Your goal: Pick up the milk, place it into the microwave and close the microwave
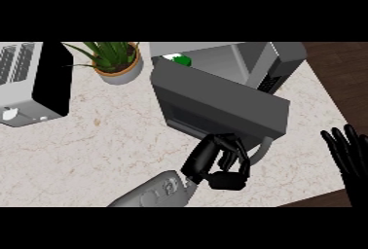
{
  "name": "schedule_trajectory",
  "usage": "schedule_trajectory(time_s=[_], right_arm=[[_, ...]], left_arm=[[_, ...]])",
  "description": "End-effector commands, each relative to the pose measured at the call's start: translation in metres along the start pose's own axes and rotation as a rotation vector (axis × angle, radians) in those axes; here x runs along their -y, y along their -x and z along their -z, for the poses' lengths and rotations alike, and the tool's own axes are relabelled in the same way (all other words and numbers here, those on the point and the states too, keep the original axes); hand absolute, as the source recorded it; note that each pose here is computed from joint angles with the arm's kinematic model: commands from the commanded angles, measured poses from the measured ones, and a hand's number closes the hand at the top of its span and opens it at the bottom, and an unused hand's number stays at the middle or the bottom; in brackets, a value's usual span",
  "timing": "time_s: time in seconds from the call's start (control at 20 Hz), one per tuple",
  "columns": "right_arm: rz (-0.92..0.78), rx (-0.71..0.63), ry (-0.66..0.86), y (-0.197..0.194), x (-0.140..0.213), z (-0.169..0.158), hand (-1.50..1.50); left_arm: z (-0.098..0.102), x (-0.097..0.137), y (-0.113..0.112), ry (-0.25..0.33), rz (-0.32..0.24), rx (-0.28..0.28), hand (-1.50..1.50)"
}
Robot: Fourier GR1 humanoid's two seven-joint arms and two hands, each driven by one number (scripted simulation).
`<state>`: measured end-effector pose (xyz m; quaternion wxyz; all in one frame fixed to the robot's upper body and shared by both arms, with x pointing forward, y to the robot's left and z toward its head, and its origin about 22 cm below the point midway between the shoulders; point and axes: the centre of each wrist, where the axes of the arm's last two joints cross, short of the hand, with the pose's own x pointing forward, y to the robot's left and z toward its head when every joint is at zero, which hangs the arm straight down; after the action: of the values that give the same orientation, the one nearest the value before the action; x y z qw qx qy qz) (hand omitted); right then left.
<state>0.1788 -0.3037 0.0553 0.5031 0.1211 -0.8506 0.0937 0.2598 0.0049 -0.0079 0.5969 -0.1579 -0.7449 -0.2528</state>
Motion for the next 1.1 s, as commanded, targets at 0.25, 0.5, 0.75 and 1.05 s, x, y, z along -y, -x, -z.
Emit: schedule_trajectory(time_s=[0.25, 0.5, 0.75, 1.05], right_arm=[[0.061, 0.03, -0.059, -0.019, 0.002, 0.009, -1.5], [0.073, 0.028, -0.088, -0.027, 0.001, 0.012, -1.5], [0.091, 0.066, -0.105, -0.035, 0.001, 0.02, -1.5], [0.079, 0.061, -0.136, -0.045, 0.005, 0.026, -1.5]], left_arm=[[0.038, -0.022, -0.016, -0.158, -0.046, -0.027, 1.5], [0.057, -0.038, -0.034, -0.254, -0.157, 0.032, 1.5], [0.066, -0.048, -0.033, -0.288, -0.156, 0.061, 1.5], [0.08, -0.061, -0.036, -0.333, -0.179, 0.065, 1.5]])
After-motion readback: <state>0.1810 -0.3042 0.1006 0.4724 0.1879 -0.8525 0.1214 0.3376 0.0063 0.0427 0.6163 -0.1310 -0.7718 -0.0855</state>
